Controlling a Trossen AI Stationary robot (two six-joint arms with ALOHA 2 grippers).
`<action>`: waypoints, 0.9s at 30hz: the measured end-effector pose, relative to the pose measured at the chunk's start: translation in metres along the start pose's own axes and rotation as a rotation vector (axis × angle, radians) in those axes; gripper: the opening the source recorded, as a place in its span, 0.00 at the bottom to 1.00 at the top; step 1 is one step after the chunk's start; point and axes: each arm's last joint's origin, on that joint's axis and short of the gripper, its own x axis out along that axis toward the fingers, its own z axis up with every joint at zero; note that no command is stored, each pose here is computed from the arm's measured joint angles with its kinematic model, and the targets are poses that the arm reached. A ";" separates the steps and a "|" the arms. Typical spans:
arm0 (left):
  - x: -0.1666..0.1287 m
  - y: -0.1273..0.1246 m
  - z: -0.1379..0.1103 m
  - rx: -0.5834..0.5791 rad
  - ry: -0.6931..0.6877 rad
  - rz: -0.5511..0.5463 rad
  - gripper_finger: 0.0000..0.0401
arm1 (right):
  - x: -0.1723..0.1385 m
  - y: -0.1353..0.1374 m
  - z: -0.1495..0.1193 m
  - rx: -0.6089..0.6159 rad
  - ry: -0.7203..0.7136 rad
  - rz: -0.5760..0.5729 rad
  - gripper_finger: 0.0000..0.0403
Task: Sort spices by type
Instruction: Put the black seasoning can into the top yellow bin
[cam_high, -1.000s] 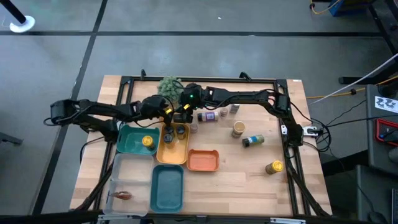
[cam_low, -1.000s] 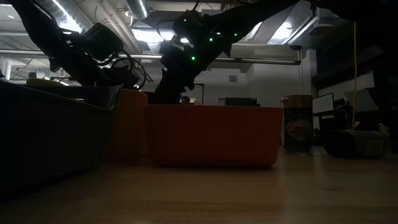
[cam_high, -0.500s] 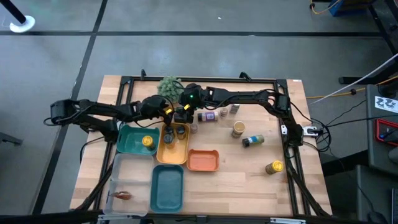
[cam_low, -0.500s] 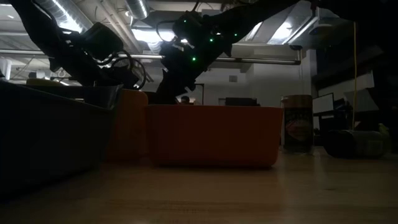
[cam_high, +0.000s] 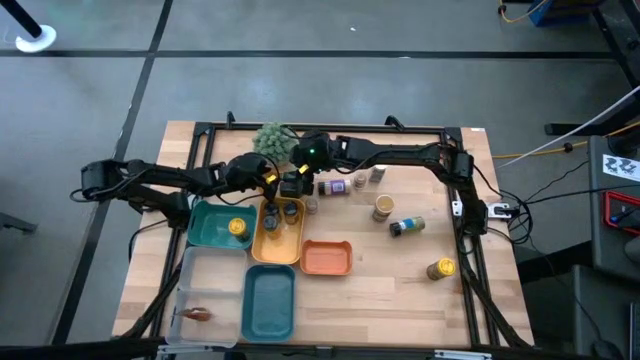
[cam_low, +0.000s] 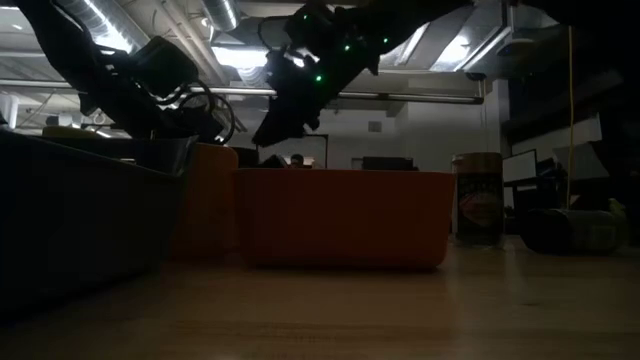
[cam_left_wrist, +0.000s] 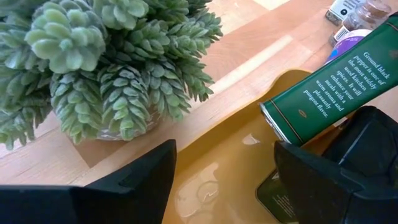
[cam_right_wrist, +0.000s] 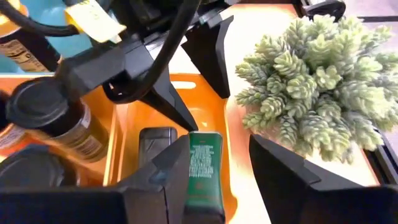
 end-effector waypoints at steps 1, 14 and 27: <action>0.000 0.000 0.000 0.000 0.000 0.000 0.65 | -0.003 0.000 0.001 0.000 0.004 0.001 0.42; 0.000 0.000 0.000 -0.001 -0.001 -0.002 0.65 | -0.009 0.003 -0.012 0.010 0.163 0.038 0.42; 0.000 0.000 0.000 -0.001 0.000 -0.001 0.65 | -0.009 0.002 -0.012 0.009 0.162 0.025 0.42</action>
